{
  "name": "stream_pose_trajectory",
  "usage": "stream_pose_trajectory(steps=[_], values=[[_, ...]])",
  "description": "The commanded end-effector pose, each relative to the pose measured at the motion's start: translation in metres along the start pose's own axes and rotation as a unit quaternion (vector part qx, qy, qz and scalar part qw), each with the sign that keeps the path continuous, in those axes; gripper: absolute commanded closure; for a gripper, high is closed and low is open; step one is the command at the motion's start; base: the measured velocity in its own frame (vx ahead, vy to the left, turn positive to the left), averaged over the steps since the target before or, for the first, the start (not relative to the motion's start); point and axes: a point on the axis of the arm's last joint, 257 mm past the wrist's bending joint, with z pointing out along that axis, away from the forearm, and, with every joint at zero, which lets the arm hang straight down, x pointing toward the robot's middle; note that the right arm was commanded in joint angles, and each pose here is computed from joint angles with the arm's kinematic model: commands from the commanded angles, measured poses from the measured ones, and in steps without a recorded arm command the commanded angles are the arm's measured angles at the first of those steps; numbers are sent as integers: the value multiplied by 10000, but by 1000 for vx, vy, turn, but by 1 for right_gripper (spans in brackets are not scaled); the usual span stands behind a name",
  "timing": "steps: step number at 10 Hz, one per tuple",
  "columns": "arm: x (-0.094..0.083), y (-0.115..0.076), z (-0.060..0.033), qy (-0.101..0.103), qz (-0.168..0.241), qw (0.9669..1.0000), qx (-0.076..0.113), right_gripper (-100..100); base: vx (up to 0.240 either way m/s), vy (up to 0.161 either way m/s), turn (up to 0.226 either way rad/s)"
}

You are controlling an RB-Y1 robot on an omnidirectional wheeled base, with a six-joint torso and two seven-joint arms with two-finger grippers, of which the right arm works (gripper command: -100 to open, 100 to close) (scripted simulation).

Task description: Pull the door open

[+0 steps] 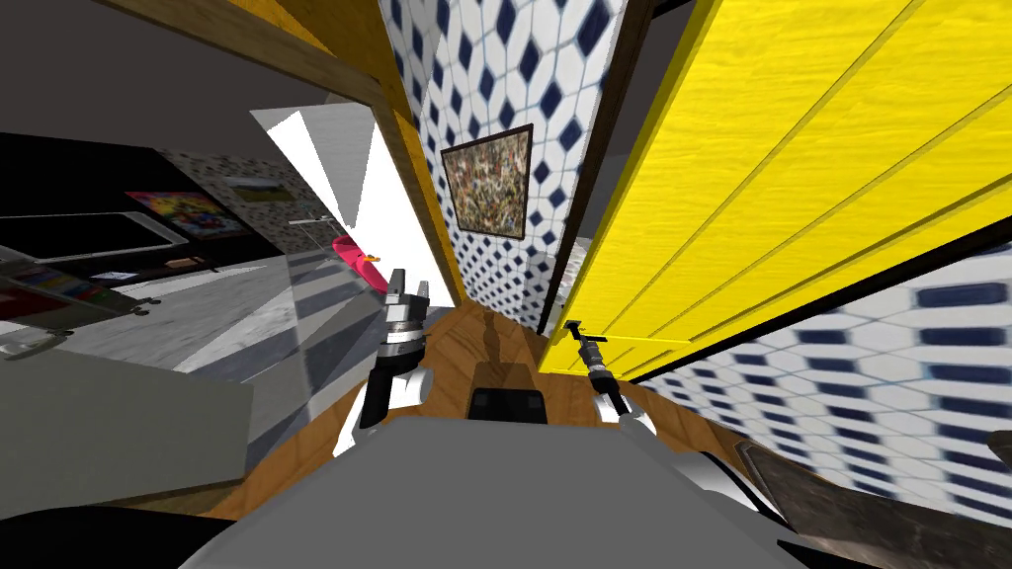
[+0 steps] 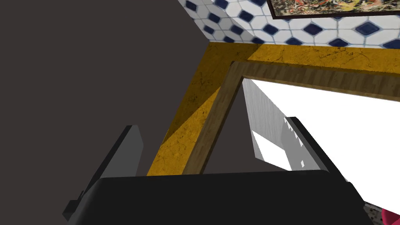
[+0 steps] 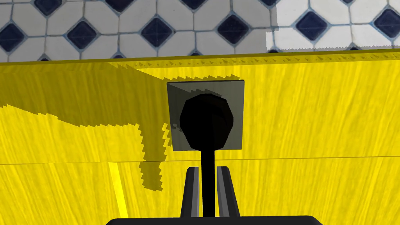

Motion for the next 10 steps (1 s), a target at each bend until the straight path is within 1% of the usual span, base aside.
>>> stream_pose_trajectory(steps=[1, 3, 5, 6, 7, 8, 9, 10], values=[[-4, -12, -16, -20, 34, 10000, -12, 100, -171, -79, 226], [-92, -12, -45, -105, 34, 9999, -13, 100, -147, -85, 233], [-192, -15, -85, -203, 36, 9998, -9, 100, -194, -93, 286], [-229, -17, -101, -241, 36, 9997, -7, 100, -199, -100, 206], [-257, -20, -114, -269, 36, 9996, -4, 100, -200, -62, 159], [-222, -3, -87, -239, 36, 9997, -18, 100, -89, -19, 37], [-236, -25, -178, -158, 32, 9999, 3, 100, -140, -39, 110], [-249, -25, -228, -106, 30, 9999, -1, 100, -238, -57, 153]])
